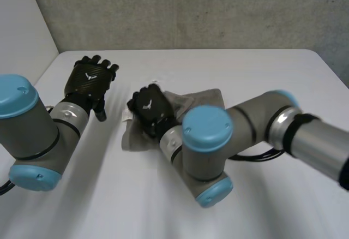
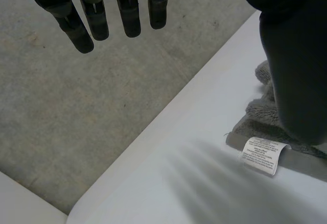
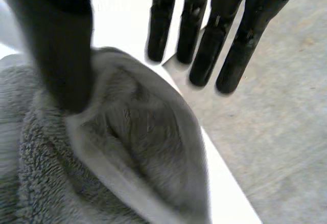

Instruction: Fold the towel.

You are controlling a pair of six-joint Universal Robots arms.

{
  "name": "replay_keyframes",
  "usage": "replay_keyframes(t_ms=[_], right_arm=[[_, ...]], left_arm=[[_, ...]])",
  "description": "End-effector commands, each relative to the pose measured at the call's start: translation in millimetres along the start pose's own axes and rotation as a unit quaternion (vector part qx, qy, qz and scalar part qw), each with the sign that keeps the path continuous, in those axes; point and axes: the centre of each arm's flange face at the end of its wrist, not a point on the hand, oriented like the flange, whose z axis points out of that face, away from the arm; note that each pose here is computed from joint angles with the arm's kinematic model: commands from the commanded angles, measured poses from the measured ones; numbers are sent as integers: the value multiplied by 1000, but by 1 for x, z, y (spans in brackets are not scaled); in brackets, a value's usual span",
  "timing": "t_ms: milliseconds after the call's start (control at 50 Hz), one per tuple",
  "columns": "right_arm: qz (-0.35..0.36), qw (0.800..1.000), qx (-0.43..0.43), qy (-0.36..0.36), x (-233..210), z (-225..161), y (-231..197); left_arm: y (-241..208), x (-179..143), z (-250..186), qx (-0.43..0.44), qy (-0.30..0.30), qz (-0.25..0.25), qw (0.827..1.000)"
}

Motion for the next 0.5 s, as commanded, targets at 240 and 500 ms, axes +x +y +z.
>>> replay_keyframes(t_ms=[240, 500], right_arm=[[77, 986, -43, 143, 116, -36, -9], [114, 967, -175, 146, 128, -76, 56]], left_arm=[[-36, 30, -2, 56, 36, -8, 998], [-45, 94, -6, 60, 130, -88, 986]])
